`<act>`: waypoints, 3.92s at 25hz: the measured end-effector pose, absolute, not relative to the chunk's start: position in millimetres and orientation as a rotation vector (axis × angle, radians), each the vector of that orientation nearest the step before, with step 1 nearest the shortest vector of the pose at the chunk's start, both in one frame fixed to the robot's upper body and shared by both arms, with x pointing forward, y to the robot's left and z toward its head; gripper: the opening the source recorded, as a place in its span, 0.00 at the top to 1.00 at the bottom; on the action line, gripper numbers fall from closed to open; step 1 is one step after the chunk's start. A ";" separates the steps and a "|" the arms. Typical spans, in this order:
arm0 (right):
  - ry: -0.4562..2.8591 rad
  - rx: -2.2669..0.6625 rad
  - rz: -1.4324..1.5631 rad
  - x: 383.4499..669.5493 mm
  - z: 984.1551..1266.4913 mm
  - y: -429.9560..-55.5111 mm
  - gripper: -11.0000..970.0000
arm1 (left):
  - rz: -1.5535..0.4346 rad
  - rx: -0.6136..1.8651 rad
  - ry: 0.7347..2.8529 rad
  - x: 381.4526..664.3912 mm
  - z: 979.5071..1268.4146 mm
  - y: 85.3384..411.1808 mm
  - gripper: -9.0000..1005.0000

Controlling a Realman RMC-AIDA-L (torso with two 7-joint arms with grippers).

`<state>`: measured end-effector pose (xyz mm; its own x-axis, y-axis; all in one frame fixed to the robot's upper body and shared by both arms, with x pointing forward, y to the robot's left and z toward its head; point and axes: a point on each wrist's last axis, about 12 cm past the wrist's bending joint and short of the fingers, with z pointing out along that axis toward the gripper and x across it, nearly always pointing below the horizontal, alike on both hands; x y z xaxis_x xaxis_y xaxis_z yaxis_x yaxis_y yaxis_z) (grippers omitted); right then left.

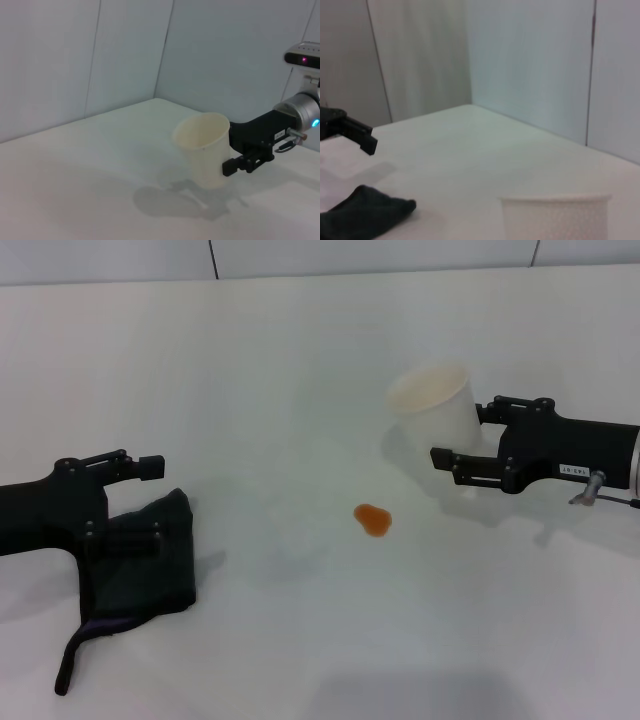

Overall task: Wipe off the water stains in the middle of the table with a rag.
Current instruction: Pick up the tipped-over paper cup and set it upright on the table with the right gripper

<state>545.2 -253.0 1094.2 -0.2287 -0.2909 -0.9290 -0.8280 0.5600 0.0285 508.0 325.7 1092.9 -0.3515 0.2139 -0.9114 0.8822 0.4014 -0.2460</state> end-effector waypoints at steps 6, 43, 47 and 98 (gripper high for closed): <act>1.737 -0.861 0.672 542.3 1083.7 -258.7 0.25 | -0.977 0.962 1.797 508.1 1093.0 325.7 0.12; 1.738 -0.730 0.598 514.6 1028.8 -282.5 0.25 | -0.990 0.951 1.800 501.6 1086.7 323.7 0.12; 1.745 -0.698 0.597 513.1 1026.9 -286.0 0.25 | -0.990 0.951 1.801 501.3 1086.5 323.9 0.12; 1.827 -0.618 0.580 497.0 1011.0 -301.3 0.13 | -0.992 0.950 1.803 500.2 1085.9 324.2 0.12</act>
